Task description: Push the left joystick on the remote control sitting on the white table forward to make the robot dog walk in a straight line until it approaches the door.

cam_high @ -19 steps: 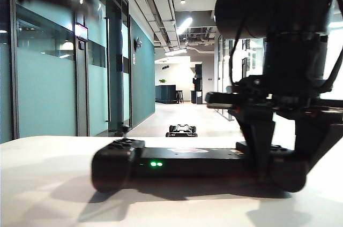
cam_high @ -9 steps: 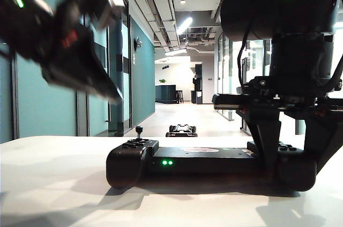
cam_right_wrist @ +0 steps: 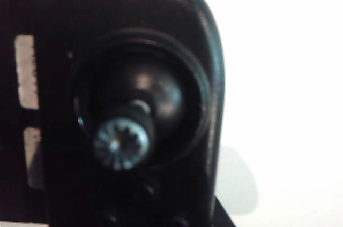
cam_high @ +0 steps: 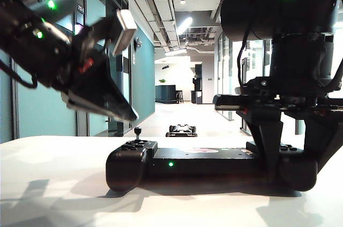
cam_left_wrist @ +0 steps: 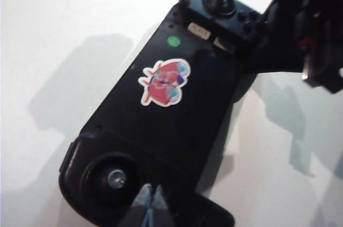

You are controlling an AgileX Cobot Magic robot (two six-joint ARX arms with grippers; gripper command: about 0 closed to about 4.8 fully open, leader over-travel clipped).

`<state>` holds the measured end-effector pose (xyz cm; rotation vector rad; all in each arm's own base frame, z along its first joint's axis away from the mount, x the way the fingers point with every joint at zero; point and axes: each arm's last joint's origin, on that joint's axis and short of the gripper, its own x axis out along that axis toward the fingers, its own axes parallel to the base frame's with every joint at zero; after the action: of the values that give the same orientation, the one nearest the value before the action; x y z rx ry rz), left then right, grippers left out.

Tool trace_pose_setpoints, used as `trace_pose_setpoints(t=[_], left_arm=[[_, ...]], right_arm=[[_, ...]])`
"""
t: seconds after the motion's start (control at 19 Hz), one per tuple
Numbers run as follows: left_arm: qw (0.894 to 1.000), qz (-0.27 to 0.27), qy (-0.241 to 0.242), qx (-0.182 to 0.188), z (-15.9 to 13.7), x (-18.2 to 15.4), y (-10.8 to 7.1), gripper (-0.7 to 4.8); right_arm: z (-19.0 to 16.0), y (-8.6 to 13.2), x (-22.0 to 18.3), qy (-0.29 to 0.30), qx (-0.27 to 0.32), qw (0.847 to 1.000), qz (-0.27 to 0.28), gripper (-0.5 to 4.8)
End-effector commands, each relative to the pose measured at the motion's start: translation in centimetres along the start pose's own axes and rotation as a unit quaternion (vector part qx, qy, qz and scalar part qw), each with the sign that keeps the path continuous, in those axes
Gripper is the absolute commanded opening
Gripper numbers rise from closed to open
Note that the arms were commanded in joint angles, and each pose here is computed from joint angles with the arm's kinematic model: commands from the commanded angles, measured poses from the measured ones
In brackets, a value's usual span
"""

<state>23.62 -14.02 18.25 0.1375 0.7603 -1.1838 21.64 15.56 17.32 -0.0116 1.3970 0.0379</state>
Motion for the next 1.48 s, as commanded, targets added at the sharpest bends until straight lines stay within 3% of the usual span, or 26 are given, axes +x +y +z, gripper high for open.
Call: trace_pose_setpoints(t=[0.05, 0.74, 1.48], left_arm=[[1.0, -0.011, -0.005, 0.004, -0.1, 0.7, 0.4, -0.05], [1.0, -0.006, -0.014, -0.004, -0.5, 2.4, 1.7, -0.05], [1.0, 0.008, -0.018, -0.002, -0.4, 2.5, 1.9, -0.05]], right_arm=[[0.2, 0.1, -0.1, -0.009, 0.001, 1.0, 0.01, 1.98], [0.2, 0.2, -0.1, -0.008, 0.001, 1.0, 0.012, 1.98], [0.2, 0.2, -0.1, -0.008, 0.001, 1.0, 0.012, 1.98]])
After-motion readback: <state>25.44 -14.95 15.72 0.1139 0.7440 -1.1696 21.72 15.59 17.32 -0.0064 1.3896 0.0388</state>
